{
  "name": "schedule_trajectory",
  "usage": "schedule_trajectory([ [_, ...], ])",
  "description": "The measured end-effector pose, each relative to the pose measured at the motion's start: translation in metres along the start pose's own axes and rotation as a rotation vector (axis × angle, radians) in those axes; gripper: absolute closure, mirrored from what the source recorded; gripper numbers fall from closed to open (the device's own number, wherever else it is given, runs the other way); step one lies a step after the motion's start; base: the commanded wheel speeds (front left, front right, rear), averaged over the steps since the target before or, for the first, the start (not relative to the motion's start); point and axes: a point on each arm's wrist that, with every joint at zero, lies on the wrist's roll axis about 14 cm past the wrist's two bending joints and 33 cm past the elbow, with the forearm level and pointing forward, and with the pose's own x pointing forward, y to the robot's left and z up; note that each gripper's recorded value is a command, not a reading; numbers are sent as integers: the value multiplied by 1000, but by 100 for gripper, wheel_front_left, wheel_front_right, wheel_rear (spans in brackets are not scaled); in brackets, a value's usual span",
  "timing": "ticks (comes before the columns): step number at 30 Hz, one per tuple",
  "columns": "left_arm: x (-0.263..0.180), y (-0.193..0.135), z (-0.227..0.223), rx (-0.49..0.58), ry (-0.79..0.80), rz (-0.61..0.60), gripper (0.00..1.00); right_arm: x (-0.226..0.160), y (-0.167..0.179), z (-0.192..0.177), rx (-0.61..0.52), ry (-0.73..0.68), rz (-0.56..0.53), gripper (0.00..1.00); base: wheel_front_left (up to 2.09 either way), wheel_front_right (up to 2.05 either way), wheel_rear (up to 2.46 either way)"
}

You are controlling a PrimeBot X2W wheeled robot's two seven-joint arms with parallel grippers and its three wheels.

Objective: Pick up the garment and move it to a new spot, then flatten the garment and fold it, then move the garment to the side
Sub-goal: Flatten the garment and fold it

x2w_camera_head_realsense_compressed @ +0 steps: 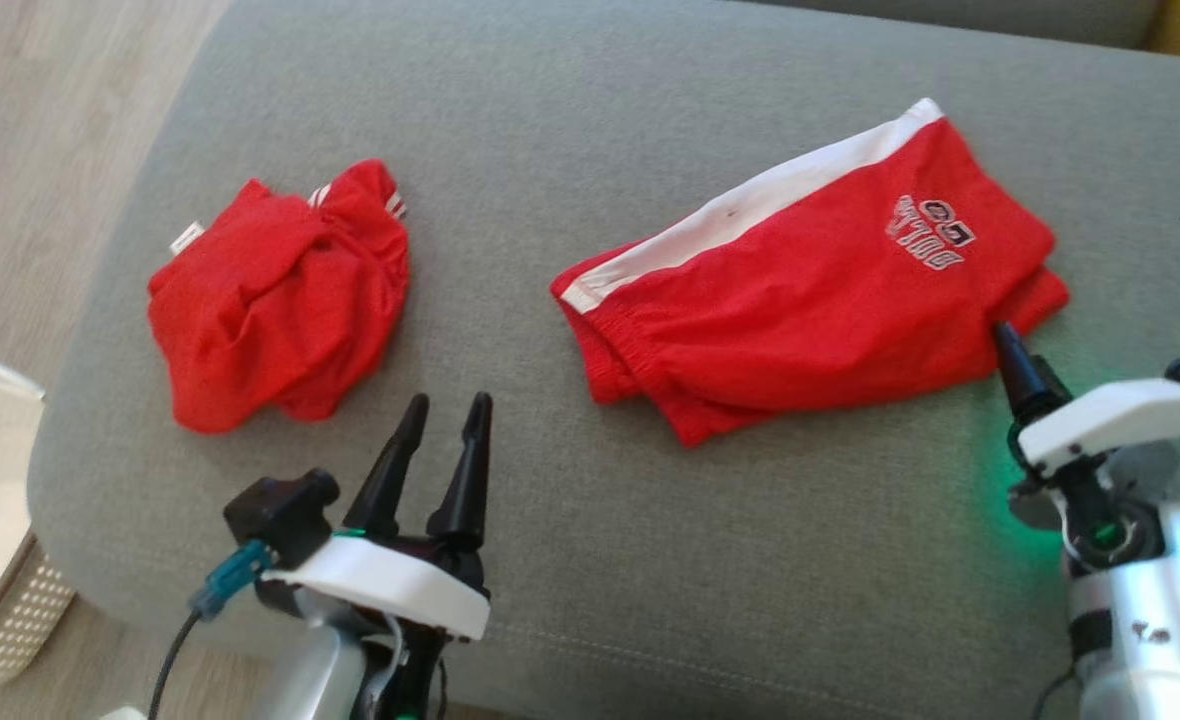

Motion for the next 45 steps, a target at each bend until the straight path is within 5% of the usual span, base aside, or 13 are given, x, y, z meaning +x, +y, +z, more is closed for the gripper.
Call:
schedule_trajectory([
  [21,11,9,-7,15,31,22,0,60,21,11,49,69,9,0,0,0,0],
  [22,11,9,-8,15,32,23,0,62,23,11,46,72,9,16,0,0,0],
  [23,11,9,-8,16,34,24,0,64,23,12,44,72,8,81,0,0,0],
  [24,11,10,-8,16,34,25,0,65,24,13,37,69,5,100,0,0,0],
  [39,17,0,-6,16,28,-10,0,52,18,49,55,-181,-9,100,0,0,0],
  [45,20,-10,-5,14,23,-42,0,20,-36,80,27,-384,-163,100,0,0,0],
])
